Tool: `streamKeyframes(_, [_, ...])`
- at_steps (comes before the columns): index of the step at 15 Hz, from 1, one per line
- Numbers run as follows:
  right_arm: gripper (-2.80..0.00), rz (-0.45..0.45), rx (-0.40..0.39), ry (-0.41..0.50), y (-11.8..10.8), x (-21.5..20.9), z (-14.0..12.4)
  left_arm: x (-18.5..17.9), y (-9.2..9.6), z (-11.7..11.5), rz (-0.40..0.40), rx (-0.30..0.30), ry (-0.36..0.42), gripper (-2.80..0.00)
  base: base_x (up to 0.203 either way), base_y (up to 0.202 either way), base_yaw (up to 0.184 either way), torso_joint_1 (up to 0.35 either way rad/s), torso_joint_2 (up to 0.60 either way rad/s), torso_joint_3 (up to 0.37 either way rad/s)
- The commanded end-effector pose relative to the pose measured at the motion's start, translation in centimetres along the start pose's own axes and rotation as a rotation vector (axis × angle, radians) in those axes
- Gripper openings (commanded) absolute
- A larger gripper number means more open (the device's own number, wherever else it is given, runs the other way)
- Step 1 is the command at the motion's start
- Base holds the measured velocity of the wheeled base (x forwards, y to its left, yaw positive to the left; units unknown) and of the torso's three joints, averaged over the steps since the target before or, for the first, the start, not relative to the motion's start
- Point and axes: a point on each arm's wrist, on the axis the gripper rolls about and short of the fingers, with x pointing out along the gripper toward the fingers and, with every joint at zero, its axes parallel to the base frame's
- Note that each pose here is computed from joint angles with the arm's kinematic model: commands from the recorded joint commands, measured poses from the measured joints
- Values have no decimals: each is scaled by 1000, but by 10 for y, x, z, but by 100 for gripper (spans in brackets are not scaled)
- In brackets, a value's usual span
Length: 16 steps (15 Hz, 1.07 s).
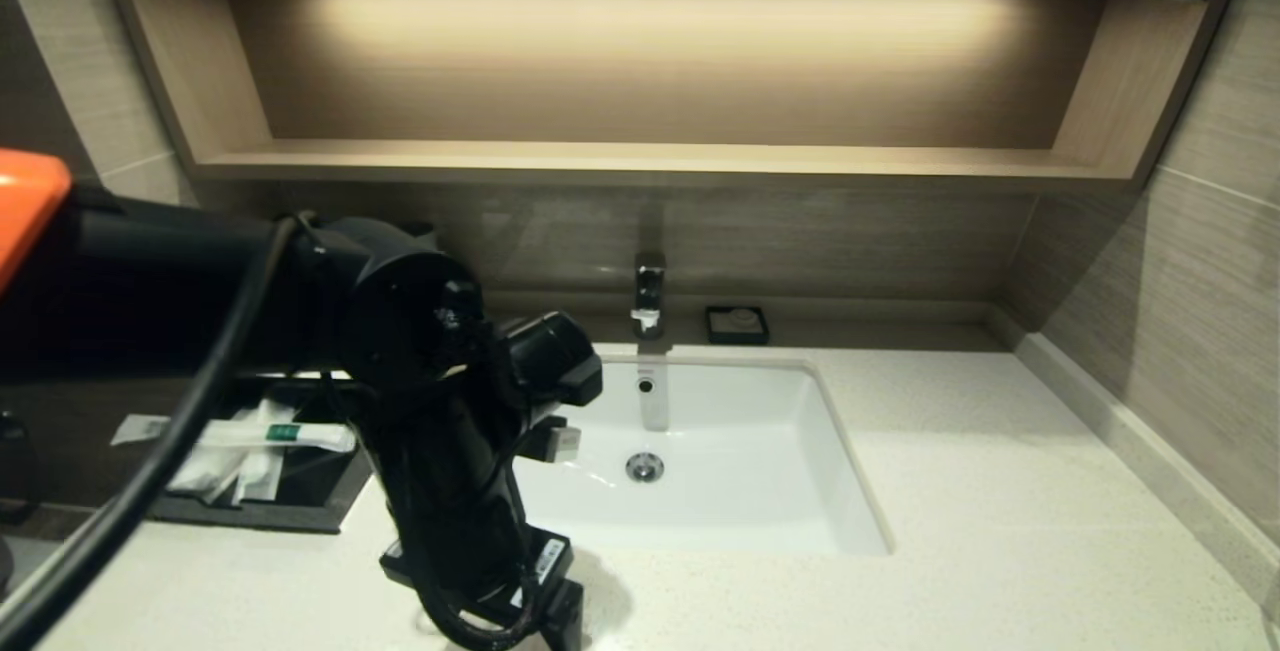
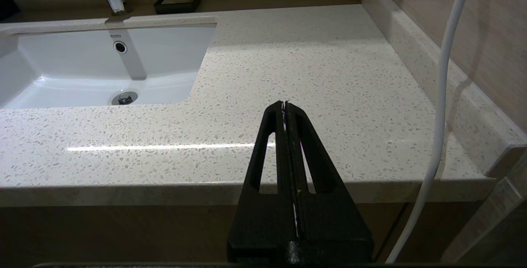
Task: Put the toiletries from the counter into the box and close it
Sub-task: Pick up the bathroom toiletry
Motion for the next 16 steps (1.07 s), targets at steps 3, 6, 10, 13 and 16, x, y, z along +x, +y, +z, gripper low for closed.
streamKeyframes(3, [-280, 1, 1, 0, 0, 0, 0, 17, -2, 0, 56, -10, 41, 0, 0, 0, 0, 0, 0, 0])
streamKeyframes(6, [-280, 1, 1, 1, 0, 0, 0, 47, 5, 17, 85, -66, -25, 0, 0, 0, 0, 0, 0, 0])
streamKeyframes(10, [-280, 1, 1, 1, 0, 0, 0, 47, 15, 34, 113, -171, -90, 0, 0, 0, 0, 0, 0, 0])
streamKeyframes(13, [-280, 0, 1, 1, 0, 0, 0, 61, 25, 45, 155, -225, -76, 0, 0, 0, 0, 0, 0, 0])
streamKeyframes(16, [-280, 0, 1, 0, 0, 0, 0, 57, 33, 50, 155, -255, -91, 0, 0, 0, 0, 0, 0, 0])
